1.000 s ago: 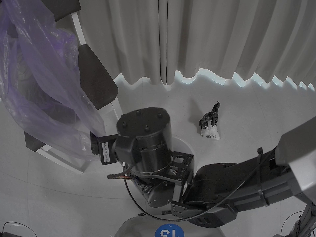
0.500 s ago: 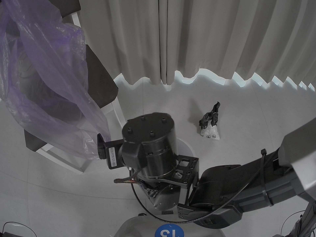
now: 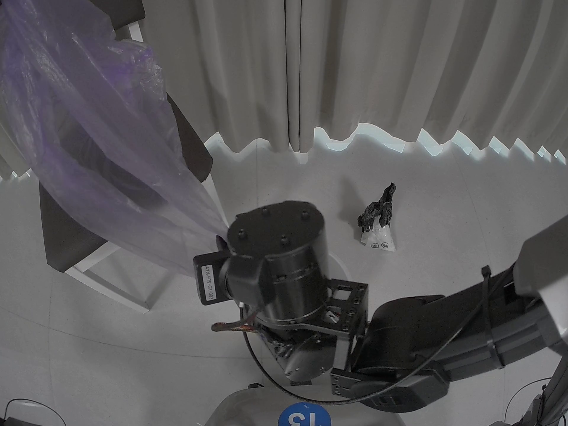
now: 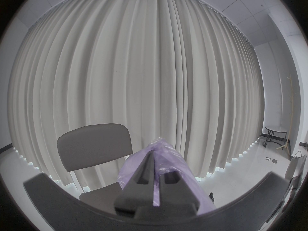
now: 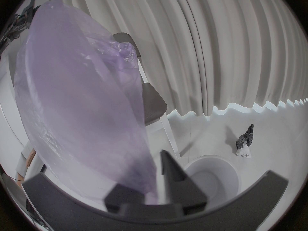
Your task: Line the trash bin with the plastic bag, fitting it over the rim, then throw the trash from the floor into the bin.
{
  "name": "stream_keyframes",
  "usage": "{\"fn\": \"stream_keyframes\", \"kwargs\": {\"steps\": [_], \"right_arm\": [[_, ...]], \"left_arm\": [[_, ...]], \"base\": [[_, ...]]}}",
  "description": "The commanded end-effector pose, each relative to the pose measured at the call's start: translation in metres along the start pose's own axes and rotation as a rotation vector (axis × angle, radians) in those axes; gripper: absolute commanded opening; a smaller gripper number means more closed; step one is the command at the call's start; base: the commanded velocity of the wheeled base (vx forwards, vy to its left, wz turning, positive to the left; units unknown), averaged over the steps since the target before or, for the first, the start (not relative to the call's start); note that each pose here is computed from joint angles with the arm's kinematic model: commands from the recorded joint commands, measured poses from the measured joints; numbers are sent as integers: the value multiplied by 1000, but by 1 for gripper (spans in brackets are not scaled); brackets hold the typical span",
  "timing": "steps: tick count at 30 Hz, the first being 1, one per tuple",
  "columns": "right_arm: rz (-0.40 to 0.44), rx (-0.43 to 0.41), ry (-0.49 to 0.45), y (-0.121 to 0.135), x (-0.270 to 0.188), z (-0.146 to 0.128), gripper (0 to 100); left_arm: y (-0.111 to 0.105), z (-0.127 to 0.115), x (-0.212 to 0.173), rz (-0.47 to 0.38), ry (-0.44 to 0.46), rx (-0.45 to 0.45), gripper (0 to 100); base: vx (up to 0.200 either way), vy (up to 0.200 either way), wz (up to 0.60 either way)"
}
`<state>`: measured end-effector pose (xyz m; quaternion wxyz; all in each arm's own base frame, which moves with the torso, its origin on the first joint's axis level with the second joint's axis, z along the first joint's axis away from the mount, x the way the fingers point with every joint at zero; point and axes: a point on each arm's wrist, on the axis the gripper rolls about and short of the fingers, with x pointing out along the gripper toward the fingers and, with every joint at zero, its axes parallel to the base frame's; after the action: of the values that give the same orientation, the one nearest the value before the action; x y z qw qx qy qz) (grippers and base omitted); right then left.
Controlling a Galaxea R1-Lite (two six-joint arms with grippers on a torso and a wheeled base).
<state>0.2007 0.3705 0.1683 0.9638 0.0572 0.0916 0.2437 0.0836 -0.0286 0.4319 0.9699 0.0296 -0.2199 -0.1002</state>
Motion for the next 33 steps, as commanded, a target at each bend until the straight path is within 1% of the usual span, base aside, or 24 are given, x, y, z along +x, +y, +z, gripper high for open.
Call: {"fn": "stream_keyframes", "kwargs": {"steps": [1,6,8,9,10,12,13,14,15,16,17,19,23,26,27,28,29,30,33], "right_arm": [[-6,-1,-13,-9,-21,14,0],[-5,16,-43,-23,-45,38,0],[-13,8,-34,-32,-56,46,0],[-22,2,-27,-41,-63,52,0],[-27,0,-24,-44,-66,54,0],[-45,-6,-10,-60,-79,64,0],[-45,-6,-10,-60,-79,64,0],[-51,-3,-3,-76,-93,73,0],[-53,-5,6,-85,-99,75,0],[-55,-5,8,-89,-102,76,0],[-61,-3,15,-101,-111,79,0],[-83,-10,46,-124,-129,76,0],[-110,-21,114,-148,-146,67,0],[-121,-31,170,-161,-156,57,0],[-121,-31,172,-162,-156,57,0],[-131,-32,197,-168,-161,52,0],[-132,-32,203,-170,-161,51,0],[-137,-35,226,-174,-163,46,0],[-148,-37,264,-179,-164,39,0]], "left_arm": [[1,0,-5,4,-2,6,0],[-1,-5,-5,-14,20,8,0],[-2,-10,-1,-34,41,5,0],[-4,-15,2,-40,68,2,0],[-5,-17,3,-47,81,2,0],[-9,-27,7,-78,138,0,0],[-9,-27,7,-78,138,0,0],[-14,-36,9,-113,186,-2,0],[-17,-42,12,-129,218,-2,0],[-18,-44,13,-131,227,-3,0],[-23,-56,18,-152,273,-9,0],[-34,-75,20,-202,345,-58,0],[-45,-97,17,-269,425,-100,0],[-55,-116,14,-334,493,-143,0],[-55,-117,14,-335,496,-144,0],[-62,-128,13,-361,538,-181,0],[-63,-130,13,-363,547,-186,0],[-68,-139,13,-371,568,-216,0],[-77,-155,14,-376,601,-256,0]], "base": [[0,0,0],[0,0,0],[0,0,0],[0,0,0],[0,0,0],[0,0,0],[0,0,0],[0,0,0],[0,0,0],[0,0,0],[0,0,0],[0,0,0],[0,0,0],[0,0,0],[0,0,0],[0,0,0],[0,0,0],[0,0,0],[0,0,0]]}}
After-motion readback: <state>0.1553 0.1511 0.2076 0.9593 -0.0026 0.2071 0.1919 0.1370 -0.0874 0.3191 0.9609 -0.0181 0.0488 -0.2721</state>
